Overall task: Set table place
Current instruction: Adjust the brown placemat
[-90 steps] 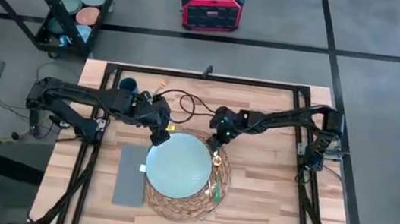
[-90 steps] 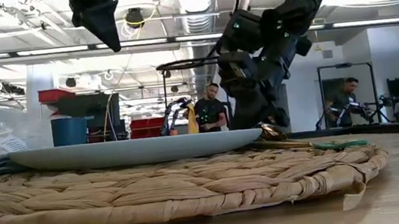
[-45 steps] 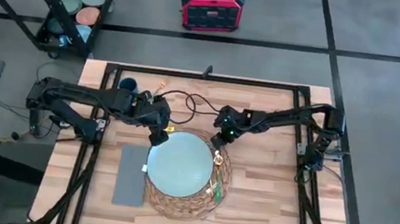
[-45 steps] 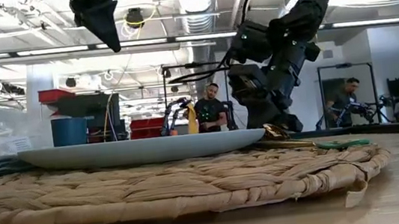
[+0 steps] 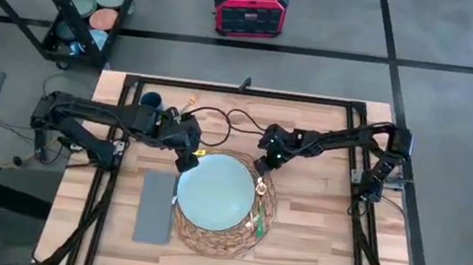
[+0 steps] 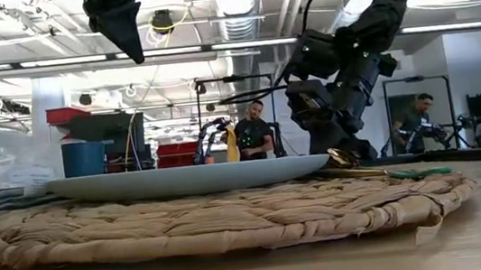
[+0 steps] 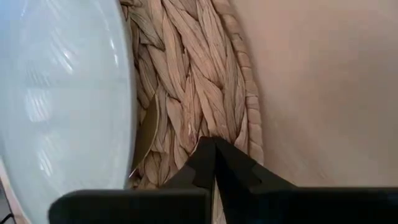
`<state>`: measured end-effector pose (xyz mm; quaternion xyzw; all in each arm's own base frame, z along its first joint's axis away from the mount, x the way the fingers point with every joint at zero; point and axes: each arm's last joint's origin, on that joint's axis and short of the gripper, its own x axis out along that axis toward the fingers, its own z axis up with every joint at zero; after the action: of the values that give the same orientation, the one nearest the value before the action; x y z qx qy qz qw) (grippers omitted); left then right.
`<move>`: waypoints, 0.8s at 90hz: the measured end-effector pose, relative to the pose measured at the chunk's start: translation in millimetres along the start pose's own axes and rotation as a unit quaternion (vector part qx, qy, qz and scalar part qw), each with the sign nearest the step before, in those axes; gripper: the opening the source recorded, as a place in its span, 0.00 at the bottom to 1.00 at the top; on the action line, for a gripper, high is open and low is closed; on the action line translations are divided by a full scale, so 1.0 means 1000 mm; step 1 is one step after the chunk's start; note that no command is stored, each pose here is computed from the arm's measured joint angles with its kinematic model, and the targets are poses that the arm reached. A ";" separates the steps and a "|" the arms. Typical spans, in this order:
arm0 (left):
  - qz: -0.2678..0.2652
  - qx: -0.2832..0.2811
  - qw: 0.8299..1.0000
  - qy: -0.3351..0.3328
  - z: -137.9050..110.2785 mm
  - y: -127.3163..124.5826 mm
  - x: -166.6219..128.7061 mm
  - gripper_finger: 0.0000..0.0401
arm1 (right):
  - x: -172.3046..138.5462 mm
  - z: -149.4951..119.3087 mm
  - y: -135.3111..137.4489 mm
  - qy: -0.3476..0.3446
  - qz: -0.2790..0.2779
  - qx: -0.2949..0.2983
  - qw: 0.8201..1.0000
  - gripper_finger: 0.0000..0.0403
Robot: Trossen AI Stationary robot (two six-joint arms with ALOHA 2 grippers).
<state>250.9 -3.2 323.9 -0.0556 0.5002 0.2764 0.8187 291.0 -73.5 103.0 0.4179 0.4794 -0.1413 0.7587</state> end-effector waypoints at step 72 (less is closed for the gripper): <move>-0.003 -0.012 1.000 -0.006 0.001 -0.001 0.000 0.00 | -0.055 -0.047 -0.036 -0.059 -0.023 0.052 0.997 0.00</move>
<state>252.3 -3.2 324.5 -0.0655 0.4916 0.2800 0.8220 213.1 -69.7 122.5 0.4361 0.4352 -0.2082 0.7597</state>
